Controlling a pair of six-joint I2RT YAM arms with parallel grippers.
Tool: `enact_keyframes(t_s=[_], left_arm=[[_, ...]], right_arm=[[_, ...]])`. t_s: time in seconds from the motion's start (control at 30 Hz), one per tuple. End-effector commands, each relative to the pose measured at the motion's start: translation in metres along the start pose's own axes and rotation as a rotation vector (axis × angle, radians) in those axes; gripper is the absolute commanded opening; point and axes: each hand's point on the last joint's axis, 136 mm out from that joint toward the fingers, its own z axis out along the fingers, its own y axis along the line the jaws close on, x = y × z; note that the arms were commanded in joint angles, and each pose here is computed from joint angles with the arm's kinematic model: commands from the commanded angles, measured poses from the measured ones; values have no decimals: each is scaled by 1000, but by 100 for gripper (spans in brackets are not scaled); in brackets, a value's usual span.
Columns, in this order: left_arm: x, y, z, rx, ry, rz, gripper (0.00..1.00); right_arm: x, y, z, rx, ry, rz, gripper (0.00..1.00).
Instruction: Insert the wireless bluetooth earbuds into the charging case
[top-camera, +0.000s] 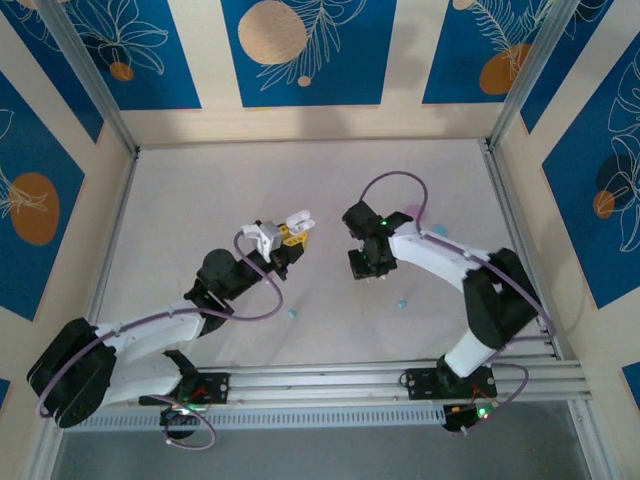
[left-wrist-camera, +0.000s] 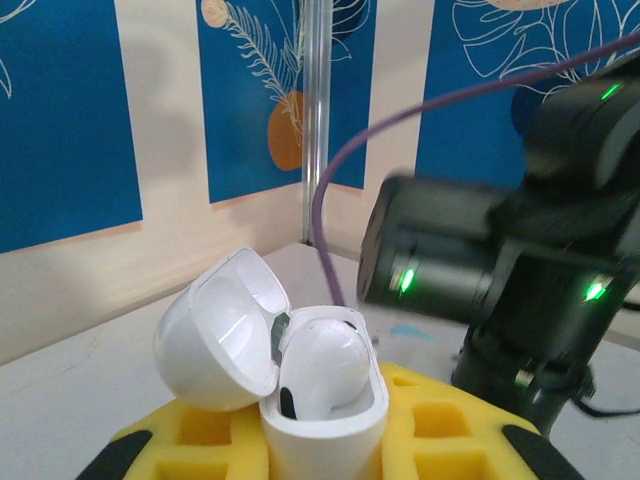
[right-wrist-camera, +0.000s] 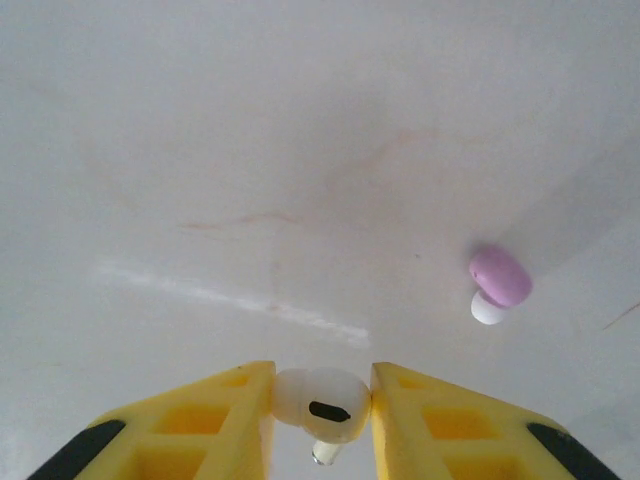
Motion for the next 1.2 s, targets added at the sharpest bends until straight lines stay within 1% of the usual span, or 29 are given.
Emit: enact_keyframes(t_s=[0.0,0.2,0.3,0.4,0.47,0.6,0.87,1.17], left_arm=[[-25,-6,5,32,-76,-8,0],[-24,-9,9,50,-74,-17,0],[-23,-9,10,56,-77,-22,0],[-24,-11,11,65,-80,-25,0],[-25,-11,11,68,-85,-25,0],[-26,-12,11,72,-87,-25,0],[-28,-15,11,88,-91,-26,0],[-30,-15,11,91,-103,-34,0]], right_arm=[[-36,16,-57,-74,-233,-35,31],[-68,38,-144,-215,-549,-72,31],[-78,52,-183,-278,-681,-104,31],[-84,70,-212,-349,-775,-141,31],[-86,82,-224,-392,-813,-172,31],[-88,102,-234,-448,-838,-212,31],[-95,122,-233,-504,-835,-240,31],[-95,130,-211,-506,-776,-256,31]])
